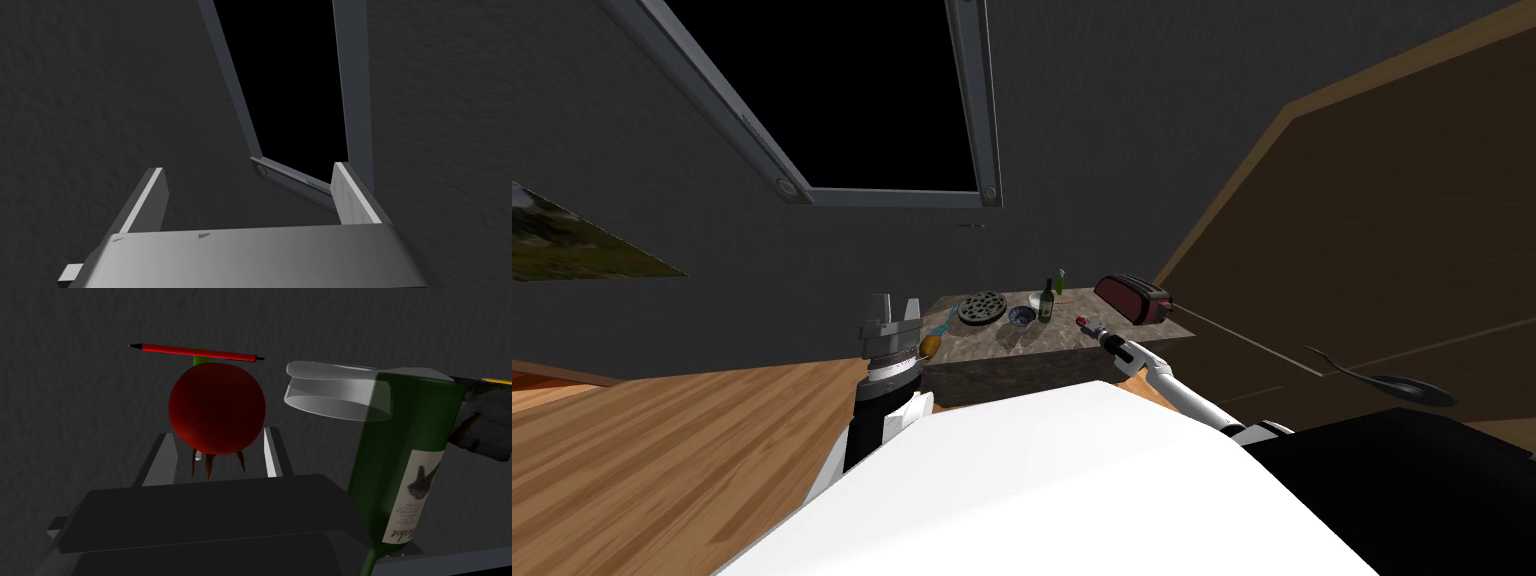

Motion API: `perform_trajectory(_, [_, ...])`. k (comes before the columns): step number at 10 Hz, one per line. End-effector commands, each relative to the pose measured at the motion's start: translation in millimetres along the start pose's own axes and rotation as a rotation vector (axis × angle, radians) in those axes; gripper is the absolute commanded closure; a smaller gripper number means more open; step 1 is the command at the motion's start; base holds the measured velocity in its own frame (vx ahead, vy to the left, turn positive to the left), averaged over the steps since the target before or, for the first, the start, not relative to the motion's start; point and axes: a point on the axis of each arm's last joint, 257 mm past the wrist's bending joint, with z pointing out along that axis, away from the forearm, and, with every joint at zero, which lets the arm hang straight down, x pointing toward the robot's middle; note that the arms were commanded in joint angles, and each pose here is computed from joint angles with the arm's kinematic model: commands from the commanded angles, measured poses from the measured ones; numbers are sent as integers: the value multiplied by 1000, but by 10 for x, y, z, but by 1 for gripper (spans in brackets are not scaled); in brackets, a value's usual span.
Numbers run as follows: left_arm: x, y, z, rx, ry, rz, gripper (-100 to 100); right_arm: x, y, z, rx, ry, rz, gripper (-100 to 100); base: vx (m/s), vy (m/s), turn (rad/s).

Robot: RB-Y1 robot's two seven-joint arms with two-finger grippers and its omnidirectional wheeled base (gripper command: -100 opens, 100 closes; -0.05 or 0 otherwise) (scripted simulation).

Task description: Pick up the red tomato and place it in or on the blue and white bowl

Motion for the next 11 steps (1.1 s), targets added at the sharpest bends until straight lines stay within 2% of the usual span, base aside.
perform_trajectory(1, [0, 0, 0, 0, 0, 0, 0, 0, 0, 0, 0, 0, 0, 100, 0, 0, 0])
perform_trajectory(2, [0, 0, 0, 0, 0, 0, 0, 1, -1, 0, 0, 0, 1, 100, 0, 0, 0])
perform_trajectory(3, [0, 0, 0, 0, 0, 0, 0, 0, -1, 0, 0, 0, 1, 0, 0, 0, 0])
perform_trajectory(4, [0, 0, 0, 0, 0, 0, 0, 0, -1, 0, 0, 0, 1, 100, 0, 0, 0])
perform_trajectory(5, [0, 0, 0, 0, 0, 0, 0, 0, -1, 0, 0, 0, 1, 0, 0, 0, 0])
perform_trajectory(6, [0, 0, 0, 0, 0, 0, 0, 95, -23, -60, -1, 19, -5, 100, -98, 0, -54])
perform_trajectory(8, [0, 0, 1, 0, 0, 0, 0, 173, -82, -140, -6, 39, -24, 100, -179, -3, -78])
perform_trajectory(10, [0, 0, 0, 0, 0, 0, 0, 101, -155, -98, 15, 27, -3, -100, -98, -8, 1])
perform_trajectory(11, [0, 0, 1, 0, 0, 0, 0, 88, -187, -93, 25, 26, 5, -100, -204, -25, 21])
